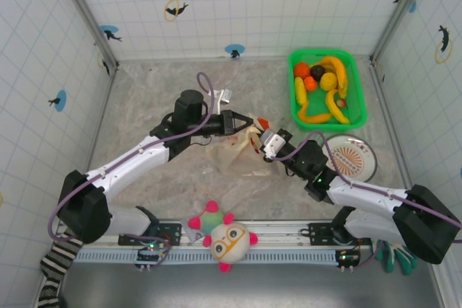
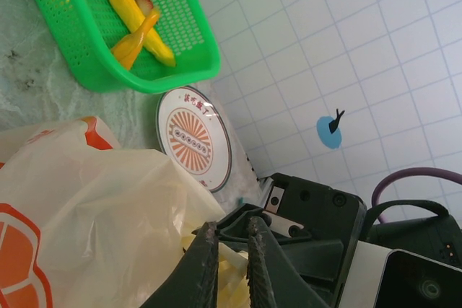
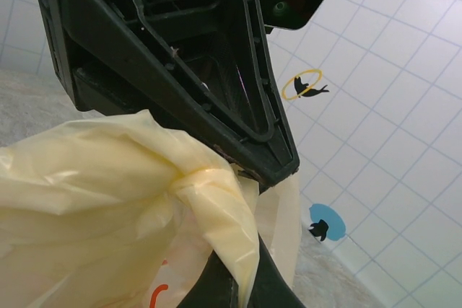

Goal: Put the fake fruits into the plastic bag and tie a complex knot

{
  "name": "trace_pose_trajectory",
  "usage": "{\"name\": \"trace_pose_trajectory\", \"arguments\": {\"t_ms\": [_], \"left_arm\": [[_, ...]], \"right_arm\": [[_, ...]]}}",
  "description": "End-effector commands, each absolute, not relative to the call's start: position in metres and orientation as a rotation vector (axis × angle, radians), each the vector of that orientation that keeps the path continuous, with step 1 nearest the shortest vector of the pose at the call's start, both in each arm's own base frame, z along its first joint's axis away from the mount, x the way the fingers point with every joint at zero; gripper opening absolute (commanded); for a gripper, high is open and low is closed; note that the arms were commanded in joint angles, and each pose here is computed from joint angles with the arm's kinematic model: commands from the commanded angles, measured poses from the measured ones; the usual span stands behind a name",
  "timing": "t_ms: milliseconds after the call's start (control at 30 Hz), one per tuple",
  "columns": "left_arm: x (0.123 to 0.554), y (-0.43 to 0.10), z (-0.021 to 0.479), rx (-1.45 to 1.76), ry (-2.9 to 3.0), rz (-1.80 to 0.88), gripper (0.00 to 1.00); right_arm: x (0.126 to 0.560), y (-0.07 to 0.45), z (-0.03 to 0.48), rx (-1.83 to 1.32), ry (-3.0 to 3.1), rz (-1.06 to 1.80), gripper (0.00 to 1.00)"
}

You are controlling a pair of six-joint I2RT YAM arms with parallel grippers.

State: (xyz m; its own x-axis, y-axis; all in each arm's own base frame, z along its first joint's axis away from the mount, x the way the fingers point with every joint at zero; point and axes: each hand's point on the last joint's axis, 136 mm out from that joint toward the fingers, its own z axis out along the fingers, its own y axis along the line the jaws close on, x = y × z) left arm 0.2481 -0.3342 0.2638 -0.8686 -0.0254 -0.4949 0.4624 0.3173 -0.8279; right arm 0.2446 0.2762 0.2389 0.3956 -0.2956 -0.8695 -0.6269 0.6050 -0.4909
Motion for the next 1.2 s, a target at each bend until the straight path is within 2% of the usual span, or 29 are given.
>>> {"name": "trace_pose_trajectory", "arguments": {"t_ms": [0,133,200,267,400,500,633,733,900,967,1033,1167], "left_arm": [[0.25,-0.338,0.279,0.412,2.125,-1.579,0.13],[0.251,-0.338,0.277,0.413,2.131,-1.574,0.07],[0.25,-0.337,0.278,0.415,2.128,-1.567,0.01],[0.251,-0.336,0.28,0.419,2.12,-1.55,0.0],[0.253,-0.334,0.285,0.419,2.101,-1.532,0.0],[0.254,-0.334,0.287,0.418,2.095,-1.53,0.0],[0.255,-0.334,0.287,0.419,2.092,-1.526,0.0],[0.255,-0.335,0.287,0.421,2.091,-1.529,0.0],[0.256,-0.337,0.286,0.429,2.093,-1.531,0.0],[0.256,-0.337,0.286,0.432,2.091,-1.53,0.0],[0.256,-0.337,0.287,0.431,2.09,-1.53,0.0],[0.257,-0.337,0.285,0.428,2.093,-1.526,0.0]], "right_arm": [[0.246,0.277,0.252,-0.925,1.168,0.248,0.0],[0.246,0.278,0.252,-0.926,1.169,0.248,0.0],[0.247,0.277,0.253,-0.921,1.17,0.244,0.0],[0.247,0.277,0.253,-0.919,1.174,0.246,0.0],[0.246,0.276,0.258,-0.923,1.184,0.256,0.26],[0.242,0.274,0.26,-0.938,1.189,0.266,0.4],[0.234,0.264,0.264,-0.941,1.211,0.285,0.56],[0.225,0.252,0.272,-0.923,1.237,0.325,0.62],[0.201,0.228,0.288,-0.86,1.315,0.448,0.81],[0.194,0.213,0.295,-0.789,1.375,0.515,0.85],[0.189,0.2,0.3,-0.726,1.436,0.565,0.84],[0.18,0.182,0.302,-0.623,1.542,0.671,0.7]]}}
